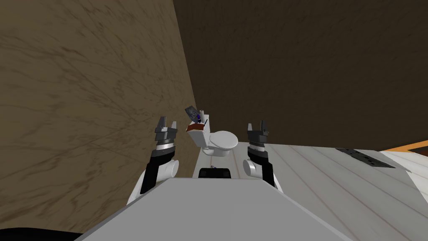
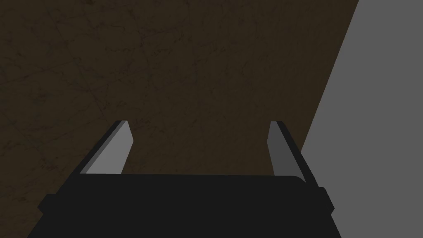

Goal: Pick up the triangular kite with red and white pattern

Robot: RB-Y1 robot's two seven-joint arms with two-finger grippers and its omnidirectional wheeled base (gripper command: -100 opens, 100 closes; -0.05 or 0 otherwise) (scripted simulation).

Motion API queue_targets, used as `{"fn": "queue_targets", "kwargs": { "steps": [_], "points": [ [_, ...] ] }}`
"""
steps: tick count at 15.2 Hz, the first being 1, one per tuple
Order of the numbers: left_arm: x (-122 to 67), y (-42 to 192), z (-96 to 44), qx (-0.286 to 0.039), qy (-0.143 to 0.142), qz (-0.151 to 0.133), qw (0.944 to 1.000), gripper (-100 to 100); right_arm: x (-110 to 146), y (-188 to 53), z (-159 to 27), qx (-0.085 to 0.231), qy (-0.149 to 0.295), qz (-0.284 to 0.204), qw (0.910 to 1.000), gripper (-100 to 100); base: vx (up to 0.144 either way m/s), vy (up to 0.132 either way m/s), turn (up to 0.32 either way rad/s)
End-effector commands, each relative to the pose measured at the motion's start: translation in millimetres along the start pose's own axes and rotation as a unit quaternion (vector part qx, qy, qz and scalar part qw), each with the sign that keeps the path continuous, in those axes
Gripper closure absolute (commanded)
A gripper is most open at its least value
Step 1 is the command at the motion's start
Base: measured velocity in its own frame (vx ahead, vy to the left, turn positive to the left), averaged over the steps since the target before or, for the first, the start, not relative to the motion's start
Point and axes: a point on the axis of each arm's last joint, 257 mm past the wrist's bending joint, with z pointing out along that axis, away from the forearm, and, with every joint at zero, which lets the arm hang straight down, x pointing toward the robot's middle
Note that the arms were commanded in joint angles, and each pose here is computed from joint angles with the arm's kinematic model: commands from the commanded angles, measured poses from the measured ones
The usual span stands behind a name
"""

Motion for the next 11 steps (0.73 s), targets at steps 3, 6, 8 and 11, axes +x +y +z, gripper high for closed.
{"fn": "queue_targets", "kwargs": {
  "steps": [3,6,8,11],
  "points": [
    [7.7,5,-0.3,-0.004,0.029,0.011,0.9995,-100,0,0,0.0,0.0,0.0,0.0,1.0,0,-0.003,0.0,0.0],
    [13.3,12,-1.4,-0.011,0.052,0.02,0.9984,-100,0,0,0.0,0.0,0.0,0.0,1.0,0,0.0,0.0,0.0],
    [17.4,22,-3.1,-0.02,0.072,0.027,0.9968,-100,0,0,0.0,0.0,0.0,0.0,1.0,0,0.004,-0.003,0.006],
    [20.3,42,-6.7,-0.039,0.097,0.038,0.9938,-100,0,0,0.0,0.0,0.0,0.0,1.0,0,0.012,-0.012,0.028]
  ]
}}
